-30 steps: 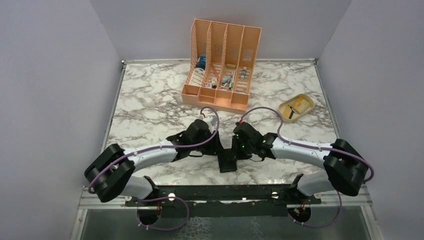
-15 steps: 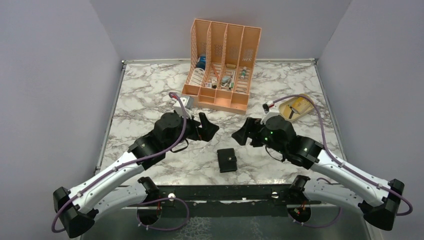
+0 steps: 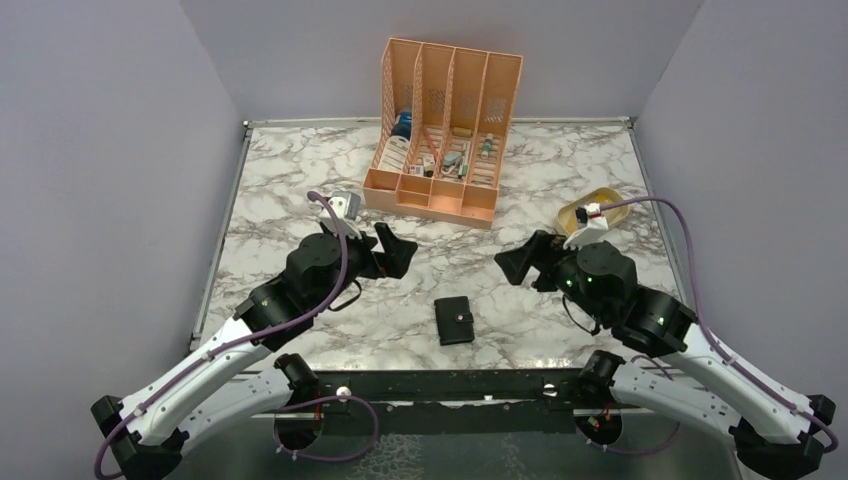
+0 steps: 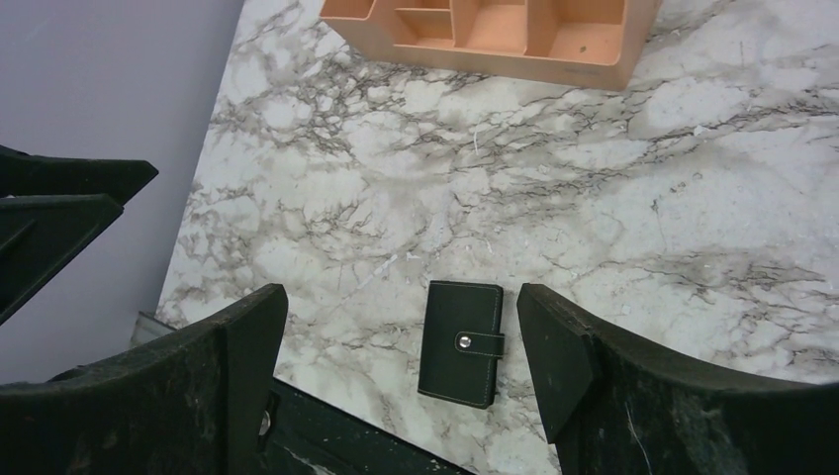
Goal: Put the credit cards into the card holder
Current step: Reset both arms
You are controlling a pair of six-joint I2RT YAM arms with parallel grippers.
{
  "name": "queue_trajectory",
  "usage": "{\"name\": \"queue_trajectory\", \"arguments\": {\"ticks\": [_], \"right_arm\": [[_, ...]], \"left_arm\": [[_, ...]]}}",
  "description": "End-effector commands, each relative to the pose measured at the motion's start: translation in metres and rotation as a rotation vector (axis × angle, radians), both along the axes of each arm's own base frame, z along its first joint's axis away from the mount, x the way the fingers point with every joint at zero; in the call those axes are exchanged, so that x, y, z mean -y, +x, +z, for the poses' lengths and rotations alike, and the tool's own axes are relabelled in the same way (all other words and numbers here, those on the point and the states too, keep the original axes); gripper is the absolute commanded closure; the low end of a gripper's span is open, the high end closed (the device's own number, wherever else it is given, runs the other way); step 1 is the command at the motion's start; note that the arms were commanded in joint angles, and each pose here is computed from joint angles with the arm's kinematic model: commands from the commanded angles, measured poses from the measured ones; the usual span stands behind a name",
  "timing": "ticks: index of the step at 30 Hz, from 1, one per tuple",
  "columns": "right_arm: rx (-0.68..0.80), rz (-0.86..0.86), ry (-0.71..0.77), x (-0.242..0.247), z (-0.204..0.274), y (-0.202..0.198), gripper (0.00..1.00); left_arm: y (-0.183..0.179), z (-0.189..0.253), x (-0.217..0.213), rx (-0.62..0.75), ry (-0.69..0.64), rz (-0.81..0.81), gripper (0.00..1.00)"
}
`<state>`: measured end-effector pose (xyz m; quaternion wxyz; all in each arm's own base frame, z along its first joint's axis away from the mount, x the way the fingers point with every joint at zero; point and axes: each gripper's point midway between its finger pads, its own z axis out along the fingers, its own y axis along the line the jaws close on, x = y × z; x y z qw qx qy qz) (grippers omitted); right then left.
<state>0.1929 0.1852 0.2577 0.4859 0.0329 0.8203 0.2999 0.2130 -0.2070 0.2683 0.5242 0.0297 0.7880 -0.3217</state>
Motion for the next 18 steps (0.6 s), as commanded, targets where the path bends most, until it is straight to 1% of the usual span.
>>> {"name": "queue_trajectory", "arguments": {"ticks": [1, 5, 18], "right_arm": [[0.003, -0.081, 0.018, 0.018, -0.008, 0.000, 0.12], [0.025, -0.050, 0.055, 0.016, -0.005, -0.005, 0.12], [0.033, -0.024, 0.072, 0.011, -0.005, -0.007, 0.12]], "left_arm": [[0.004, -0.003, -0.006, 0.008, 0.000, 0.042, 0.01], [0.004, -0.007, -0.007, -0.001, -0.010, 0.050, 0.01], [-0.001, -0.023, -0.004, -0.029, -0.025, 0.030, 0.01]]}}
